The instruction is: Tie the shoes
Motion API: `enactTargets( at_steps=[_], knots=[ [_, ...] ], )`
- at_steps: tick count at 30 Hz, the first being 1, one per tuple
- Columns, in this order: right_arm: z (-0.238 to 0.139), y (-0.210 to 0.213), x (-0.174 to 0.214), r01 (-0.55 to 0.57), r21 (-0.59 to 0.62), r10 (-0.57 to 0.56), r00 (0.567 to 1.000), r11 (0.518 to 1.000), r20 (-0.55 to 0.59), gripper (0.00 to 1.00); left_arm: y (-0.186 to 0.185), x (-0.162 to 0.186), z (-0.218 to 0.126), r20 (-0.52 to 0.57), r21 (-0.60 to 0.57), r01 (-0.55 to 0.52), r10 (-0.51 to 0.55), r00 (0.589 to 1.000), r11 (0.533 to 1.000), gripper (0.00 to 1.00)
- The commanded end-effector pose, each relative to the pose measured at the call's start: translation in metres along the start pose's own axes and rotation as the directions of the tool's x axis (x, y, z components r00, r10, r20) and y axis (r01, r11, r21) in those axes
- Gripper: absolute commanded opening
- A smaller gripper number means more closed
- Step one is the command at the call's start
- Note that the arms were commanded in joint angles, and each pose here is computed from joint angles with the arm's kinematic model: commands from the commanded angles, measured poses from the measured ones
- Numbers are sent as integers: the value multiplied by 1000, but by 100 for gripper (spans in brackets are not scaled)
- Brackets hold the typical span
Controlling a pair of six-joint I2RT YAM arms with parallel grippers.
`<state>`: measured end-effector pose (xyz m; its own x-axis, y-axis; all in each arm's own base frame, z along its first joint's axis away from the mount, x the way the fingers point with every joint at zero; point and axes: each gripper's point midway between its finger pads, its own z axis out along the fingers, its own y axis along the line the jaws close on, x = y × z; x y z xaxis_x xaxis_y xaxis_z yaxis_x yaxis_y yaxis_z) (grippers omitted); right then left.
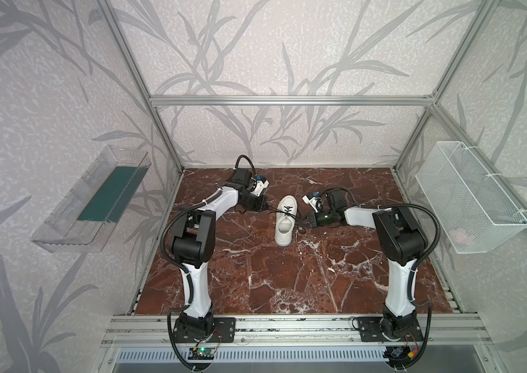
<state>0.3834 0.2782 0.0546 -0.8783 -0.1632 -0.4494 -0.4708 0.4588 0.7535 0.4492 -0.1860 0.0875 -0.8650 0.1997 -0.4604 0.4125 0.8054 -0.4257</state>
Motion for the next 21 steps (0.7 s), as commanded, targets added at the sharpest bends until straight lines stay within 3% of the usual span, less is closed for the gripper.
enactTargets(
  at_steps=[1,4,6,11,21],
  knots=[
    [-6,-7,9,-44,39,46,998,998,-38,0,40,-10,-20,-14,-175,-5,2,1000,985,0],
    [-7,-6,7,-35,47,37,999,998,-39,0,45,-2,-28,-90,-245,-88,68,994,965,0],
    [-7,-7,7,-37,56,40,998,998,-45,0,36,-1,-28,-117,-226,-170,147,982,959,0],
    [-4,-4,6,-20,59,24,998,998,-64,0,23,10,-20,-263,-260,-414,348,900,872,0],
    [-3,-5,10,-14,48,19,995,999,-99,0,46,2,-34,-395,-431,-564,415,819,704,0]
  ],
)
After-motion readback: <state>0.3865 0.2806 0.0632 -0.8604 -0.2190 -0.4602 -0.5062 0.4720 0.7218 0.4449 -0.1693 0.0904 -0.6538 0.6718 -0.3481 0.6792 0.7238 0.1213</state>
